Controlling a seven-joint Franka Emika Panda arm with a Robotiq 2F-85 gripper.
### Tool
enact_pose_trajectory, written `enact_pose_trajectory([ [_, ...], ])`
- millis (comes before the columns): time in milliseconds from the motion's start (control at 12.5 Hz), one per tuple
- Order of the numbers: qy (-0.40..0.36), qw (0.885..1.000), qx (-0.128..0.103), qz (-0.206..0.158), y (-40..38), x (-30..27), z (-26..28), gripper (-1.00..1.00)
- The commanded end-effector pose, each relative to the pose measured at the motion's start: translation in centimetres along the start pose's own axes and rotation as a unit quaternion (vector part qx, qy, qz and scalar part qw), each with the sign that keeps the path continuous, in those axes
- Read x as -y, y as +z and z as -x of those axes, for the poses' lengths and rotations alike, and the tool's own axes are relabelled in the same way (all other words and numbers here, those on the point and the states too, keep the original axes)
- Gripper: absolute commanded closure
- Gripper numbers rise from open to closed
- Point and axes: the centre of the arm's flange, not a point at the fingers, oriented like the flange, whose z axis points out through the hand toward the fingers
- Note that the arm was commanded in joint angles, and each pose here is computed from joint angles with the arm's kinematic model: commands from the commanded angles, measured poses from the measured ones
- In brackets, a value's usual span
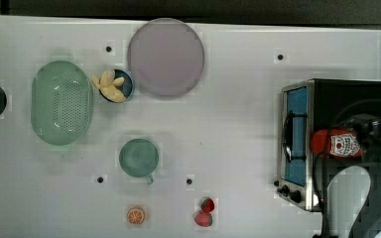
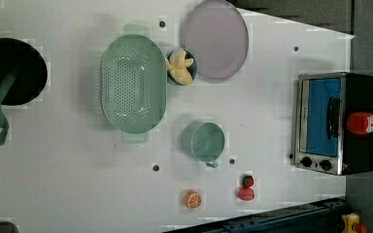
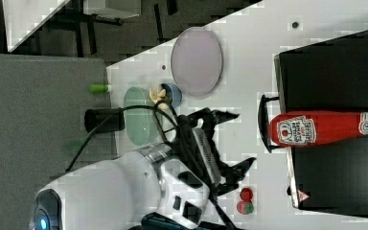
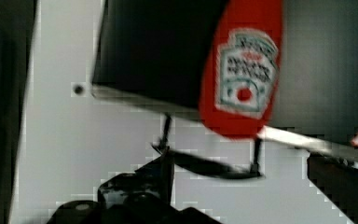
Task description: Pick Ketchup from oven and place it on table.
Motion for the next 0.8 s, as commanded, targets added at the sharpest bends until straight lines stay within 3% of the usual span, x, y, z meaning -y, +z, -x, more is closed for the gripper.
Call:
enact_pose_trajectory([
  [80, 0.032, 0.999, -0.03, 0.02, 3.4, 0.3, -3.3, -1.0],
  [240, 0.057, 0.997, -0.032, 0.029, 5.9, 0.3, -4.7, -1.0],
  [400, 0.11, 0.993, -0.011, 0.036, 8.6, -0.1, -5.7, -1.0],
  [800, 0.131, 0.989, -0.002, 0.065, 12.5, -0.5, -6.4, -1.0],
])
